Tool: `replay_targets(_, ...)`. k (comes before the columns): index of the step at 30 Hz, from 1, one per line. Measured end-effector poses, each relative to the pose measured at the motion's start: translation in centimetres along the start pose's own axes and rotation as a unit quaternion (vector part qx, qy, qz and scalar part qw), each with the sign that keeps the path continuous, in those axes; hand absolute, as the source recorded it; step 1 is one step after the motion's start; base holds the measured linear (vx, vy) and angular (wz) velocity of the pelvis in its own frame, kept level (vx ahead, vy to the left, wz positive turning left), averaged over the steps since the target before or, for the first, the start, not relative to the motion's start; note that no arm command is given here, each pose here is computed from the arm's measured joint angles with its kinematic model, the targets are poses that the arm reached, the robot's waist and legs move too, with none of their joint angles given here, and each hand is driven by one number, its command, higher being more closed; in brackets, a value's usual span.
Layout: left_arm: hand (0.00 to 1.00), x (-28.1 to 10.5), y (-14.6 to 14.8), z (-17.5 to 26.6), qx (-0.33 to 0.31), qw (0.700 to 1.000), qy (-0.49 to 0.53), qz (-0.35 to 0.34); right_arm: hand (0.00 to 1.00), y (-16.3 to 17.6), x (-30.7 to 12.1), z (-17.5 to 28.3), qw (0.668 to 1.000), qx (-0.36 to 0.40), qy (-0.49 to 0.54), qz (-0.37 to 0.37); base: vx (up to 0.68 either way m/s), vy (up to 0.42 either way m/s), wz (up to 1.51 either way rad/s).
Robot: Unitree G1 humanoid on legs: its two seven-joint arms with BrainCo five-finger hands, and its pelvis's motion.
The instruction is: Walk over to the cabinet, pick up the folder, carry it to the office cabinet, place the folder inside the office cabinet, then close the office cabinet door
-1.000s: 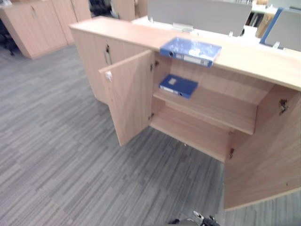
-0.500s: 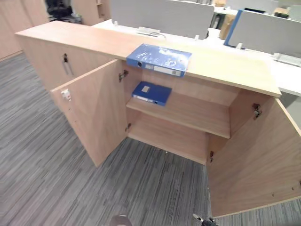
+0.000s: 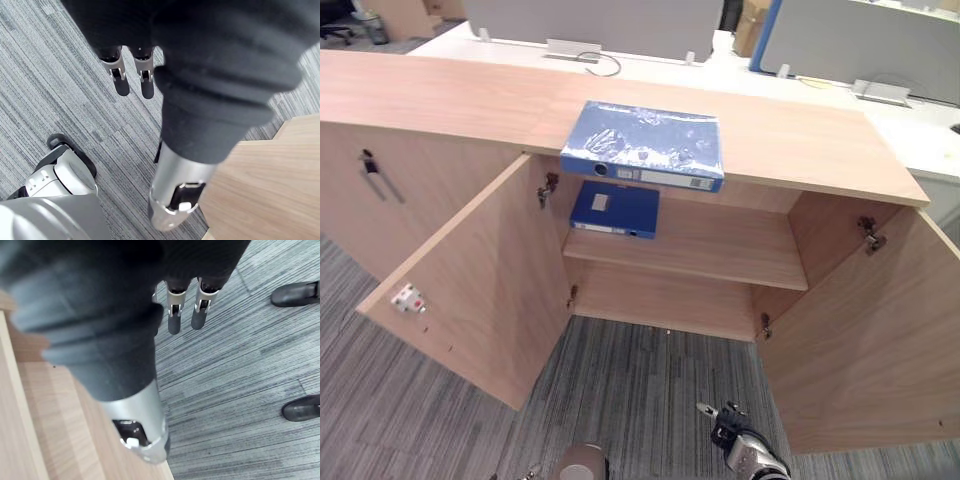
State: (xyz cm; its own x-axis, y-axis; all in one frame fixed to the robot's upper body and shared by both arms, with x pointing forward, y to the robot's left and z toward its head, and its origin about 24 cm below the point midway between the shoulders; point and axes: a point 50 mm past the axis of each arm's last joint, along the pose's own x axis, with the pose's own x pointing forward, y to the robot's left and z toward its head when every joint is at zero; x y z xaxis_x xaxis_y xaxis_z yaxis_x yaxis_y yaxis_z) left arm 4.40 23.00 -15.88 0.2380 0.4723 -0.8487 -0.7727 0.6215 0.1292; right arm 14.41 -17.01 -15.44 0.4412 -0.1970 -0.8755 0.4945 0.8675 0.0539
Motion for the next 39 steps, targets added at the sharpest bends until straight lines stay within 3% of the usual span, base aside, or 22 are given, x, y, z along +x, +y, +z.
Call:
replay_targets(6,0.00,-0.1,0.4,-0.6,0.028,1.000,0.009,-0.004,0.00,-3.5,-0.5,-2.8,0.999,0.002,0.037,-0.039,0.01,0.154,-0.36)
replay_targets(18,0.00,0.0,-1.1,0.4,0.072,0.996,-0.014,-0.041,0.00,-3.8,-0.8,-2.9,0.999,0.004,0.021,-0.036,0.07,-0.157,0.19)
replay_targets(28,0.00,-0.4,-1.5,-0.1,0.005,0.999,-0.007,-0.042,0.00,-4.0,-0.8,-2.6,0.999,0.009,0.015,-0.044,0.14,-0.120,0.23)
replay_targets(35,0.00,-0.4,-1.6,0.5,-0.048,0.997,-0.013,-0.067,0.00,-0.9,-0.4,-1.4,1.000,0.003,0.010,-0.006,0.15,0.178,-0.17)
replay_targets(39,0.00,-1.8,-5.3,4.0,-0.139,0.972,-0.072,-0.176,0.00,0.0,-0.3,-0.7,1.000,-0.011,-0.001,0.011,0.16,0.186,0.28)
